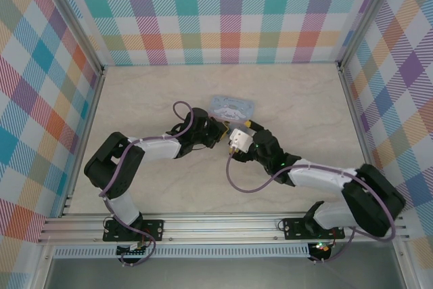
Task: Unlock a padlock with a key
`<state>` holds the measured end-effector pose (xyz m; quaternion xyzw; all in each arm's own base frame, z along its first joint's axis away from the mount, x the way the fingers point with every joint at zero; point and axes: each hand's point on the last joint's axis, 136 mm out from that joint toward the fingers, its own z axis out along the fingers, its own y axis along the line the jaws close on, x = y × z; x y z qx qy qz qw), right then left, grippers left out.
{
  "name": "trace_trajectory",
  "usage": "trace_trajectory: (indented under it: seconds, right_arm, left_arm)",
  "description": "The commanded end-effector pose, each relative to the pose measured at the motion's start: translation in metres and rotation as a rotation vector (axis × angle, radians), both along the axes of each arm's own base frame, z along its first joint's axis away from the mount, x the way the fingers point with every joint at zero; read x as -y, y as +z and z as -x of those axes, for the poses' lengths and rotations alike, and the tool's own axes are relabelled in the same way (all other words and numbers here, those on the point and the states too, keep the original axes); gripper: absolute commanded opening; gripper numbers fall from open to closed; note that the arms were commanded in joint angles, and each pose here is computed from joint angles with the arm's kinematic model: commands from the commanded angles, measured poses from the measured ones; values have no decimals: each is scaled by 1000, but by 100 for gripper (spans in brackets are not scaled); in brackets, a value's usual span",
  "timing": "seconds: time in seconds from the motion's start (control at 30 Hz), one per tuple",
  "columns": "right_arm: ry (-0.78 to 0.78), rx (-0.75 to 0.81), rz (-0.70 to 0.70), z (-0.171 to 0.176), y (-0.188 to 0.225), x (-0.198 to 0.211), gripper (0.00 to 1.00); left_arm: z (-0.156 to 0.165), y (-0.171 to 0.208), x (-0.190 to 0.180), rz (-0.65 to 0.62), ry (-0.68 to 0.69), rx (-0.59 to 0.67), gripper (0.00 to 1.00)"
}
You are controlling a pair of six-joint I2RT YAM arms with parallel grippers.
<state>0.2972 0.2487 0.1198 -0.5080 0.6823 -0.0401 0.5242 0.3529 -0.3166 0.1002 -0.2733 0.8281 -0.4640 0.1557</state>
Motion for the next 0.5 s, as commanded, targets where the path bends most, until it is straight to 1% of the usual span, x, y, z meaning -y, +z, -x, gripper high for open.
trace_trajectory:
  seconds: [0.0, 0.03, 0.07, 0.1, 0.23, 0.33, 0.47]
  right_arm:
    - [5, 149, 68, -15, 9, -6, 89]
    - [6, 150, 73, -17, 6, -8, 86]
    - [10, 142, 83, -17, 1, -9, 86]
    - [13, 160, 66, -20, 5, -12, 84]
    - [11, 157, 33, -21, 3, -17, 71]
    - [20, 146, 6, -19, 2, -18, 68]
    - [28, 117, -1, -18, -6, -22, 60]
  left_arm:
    - [-8, 30, 0, 54, 19, 65, 0]
    - [-8, 31, -1, 54, 20, 64, 0]
    - [-8, 32, 0, 55, 20, 66, 0]
    - [-8, 31, 0, 54, 21, 65, 0]
    - [-9, 31, 0, 53, 24, 60, 0]
    - [-10, 31, 1, 52, 19, 59, 0]
    - [-11, 33, 3, 56, 15, 60, 0]
